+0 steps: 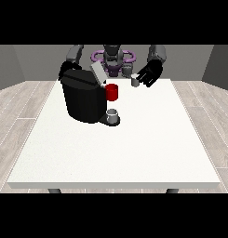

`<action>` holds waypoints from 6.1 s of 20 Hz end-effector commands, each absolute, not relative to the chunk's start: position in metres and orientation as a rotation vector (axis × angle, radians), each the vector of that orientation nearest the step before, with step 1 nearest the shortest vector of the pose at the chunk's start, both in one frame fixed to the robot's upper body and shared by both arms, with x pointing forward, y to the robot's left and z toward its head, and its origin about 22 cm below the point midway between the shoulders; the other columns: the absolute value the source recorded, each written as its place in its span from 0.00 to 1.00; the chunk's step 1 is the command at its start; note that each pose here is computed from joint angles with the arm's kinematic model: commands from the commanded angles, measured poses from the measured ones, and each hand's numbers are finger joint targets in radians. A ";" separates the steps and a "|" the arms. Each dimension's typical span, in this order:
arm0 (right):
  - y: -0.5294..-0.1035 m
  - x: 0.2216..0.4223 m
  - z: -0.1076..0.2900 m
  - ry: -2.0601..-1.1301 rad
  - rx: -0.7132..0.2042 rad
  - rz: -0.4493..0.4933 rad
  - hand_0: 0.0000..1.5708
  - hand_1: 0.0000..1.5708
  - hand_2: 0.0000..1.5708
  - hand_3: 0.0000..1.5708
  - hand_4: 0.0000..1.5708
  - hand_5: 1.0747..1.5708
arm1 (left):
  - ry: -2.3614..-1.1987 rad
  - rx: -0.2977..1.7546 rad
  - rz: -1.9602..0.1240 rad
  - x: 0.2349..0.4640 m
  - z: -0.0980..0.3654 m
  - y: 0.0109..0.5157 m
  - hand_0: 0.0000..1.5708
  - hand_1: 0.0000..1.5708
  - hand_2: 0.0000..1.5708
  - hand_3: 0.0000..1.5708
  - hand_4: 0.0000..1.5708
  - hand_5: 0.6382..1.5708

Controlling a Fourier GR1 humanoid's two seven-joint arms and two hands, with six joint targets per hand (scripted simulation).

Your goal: Insert the coffee pod into the coffee machine and close the lid

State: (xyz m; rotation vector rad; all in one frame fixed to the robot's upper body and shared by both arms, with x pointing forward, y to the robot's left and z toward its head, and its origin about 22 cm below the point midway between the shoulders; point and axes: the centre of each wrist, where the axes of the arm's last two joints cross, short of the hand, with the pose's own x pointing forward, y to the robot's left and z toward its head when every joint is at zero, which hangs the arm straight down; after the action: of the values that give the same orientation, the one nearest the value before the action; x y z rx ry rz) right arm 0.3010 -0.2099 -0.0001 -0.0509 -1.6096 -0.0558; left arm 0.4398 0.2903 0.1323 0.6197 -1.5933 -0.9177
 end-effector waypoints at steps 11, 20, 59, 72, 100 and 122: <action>-0.197 0.294 0.019 -1.651 0.003 0.003 0.00 0.00 0.00 0.00 0.33 1.00 | -1.650 0.691 -0.804 0.452 0.203 0.300 0.82 0.82 0.85 0.81 0.31 1.00; -0.190 0.309 0.035 -1.752 -0.067 -0.032 0.00 0.00 0.00 0.00 0.29 1.00 | -1.723 0.739 -0.841 0.458 0.235 0.280 0.81 0.81 0.83 0.79 0.31 1.00; -0.214 0.328 0.045 -1.740 -0.101 -0.059 0.00 0.00 0.00 0.00 0.23 1.00 | -1.651 0.695 -0.928 0.466 0.235 0.235 0.74 0.74 0.76 0.67 0.29 1.00; -0.228 0.322 0.037 -1.752 -0.085 -0.093 0.00 0.00 0.00 0.00 0.29 1.00 | -1.677 0.754 -0.960 0.463 0.220 0.245 0.68 0.68 0.71 0.61 0.23 1.00; -0.256 0.305 0.002 -1.633 -0.124 -0.178 0.00 0.00 0.00 0.00 0.25 1.00 | -1.593 0.580 -1.012 0.456 0.179 0.244 0.00 0.00 0.00 0.00 0.00 1.00; -0.280 0.285 0.037 -1.614 -0.124 0.043 0.00 0.00 0.00 0.00 0.03 1.00 | -1.466 -0.057 -0.260 0.369 -0.026 0.261 0.00 0.00 0.00 0.00 0.00 1.00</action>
State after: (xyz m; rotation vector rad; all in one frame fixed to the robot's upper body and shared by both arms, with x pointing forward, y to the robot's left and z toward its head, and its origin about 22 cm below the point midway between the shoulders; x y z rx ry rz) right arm 0.2732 -0.2736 0.0071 -0.1245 -1.5660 -0.0193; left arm 0.3782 0.2574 -0.0168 -0.0272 -1.4872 -0.3073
